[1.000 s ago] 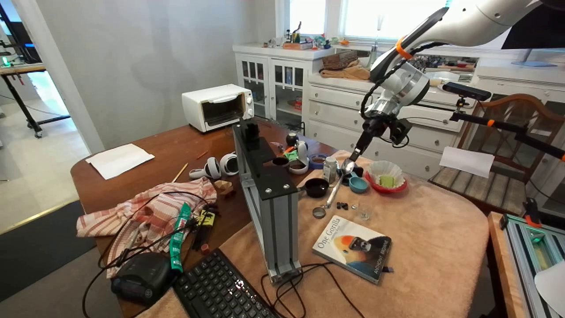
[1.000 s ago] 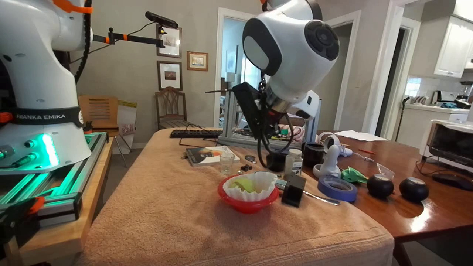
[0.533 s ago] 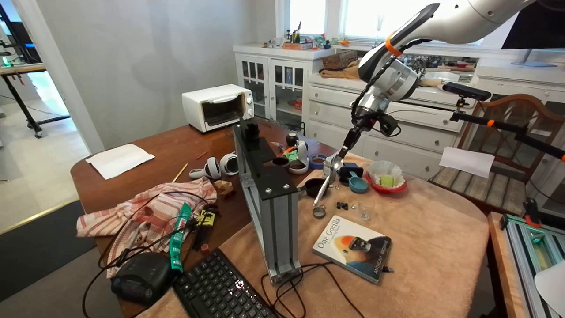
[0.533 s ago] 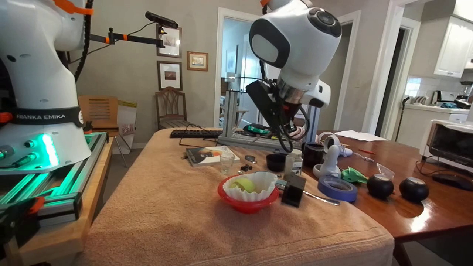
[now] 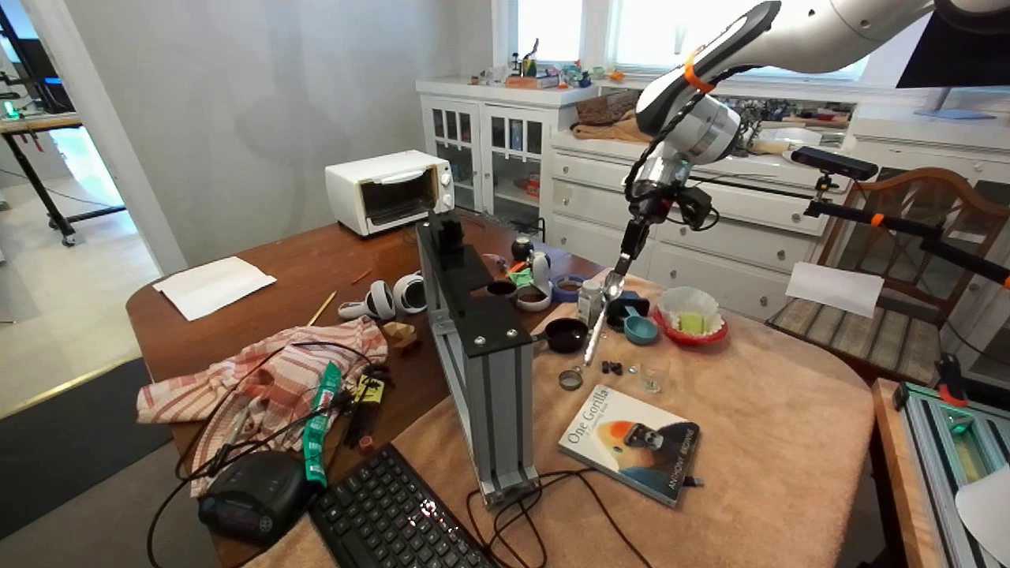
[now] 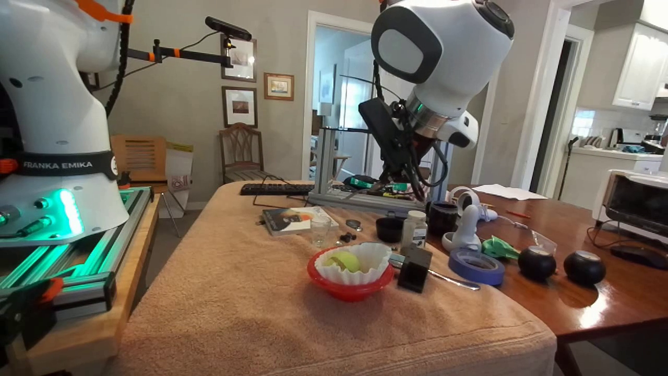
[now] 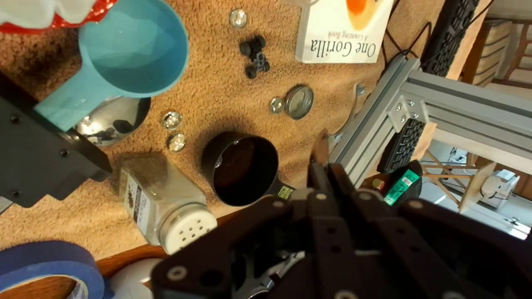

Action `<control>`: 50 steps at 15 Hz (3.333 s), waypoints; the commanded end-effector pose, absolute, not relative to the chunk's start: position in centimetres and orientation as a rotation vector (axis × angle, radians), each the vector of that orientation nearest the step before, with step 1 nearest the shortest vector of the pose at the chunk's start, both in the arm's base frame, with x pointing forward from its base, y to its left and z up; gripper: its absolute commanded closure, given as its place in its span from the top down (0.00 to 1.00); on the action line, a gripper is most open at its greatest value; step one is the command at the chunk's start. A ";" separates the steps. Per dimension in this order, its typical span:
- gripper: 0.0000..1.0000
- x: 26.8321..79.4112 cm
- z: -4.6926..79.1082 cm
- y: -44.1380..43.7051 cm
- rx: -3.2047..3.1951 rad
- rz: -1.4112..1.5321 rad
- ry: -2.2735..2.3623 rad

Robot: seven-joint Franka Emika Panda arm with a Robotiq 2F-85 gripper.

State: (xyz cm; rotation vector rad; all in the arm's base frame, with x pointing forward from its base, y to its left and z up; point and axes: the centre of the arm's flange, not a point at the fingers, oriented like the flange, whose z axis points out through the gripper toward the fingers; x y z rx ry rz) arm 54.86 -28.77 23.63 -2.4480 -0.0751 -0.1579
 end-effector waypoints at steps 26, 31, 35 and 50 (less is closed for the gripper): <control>0.01 56.3 22.3 -33.4 -2.639 0.197 -0.042; 0.01 56.3 22.6 -33.1 -2.583 0.252 0.001; 0.01 56.4 22.6 -33.1 -2.565 0.179 0.059; 0.01 55.1 21.2 -33.0 -2.552 0.232 0.051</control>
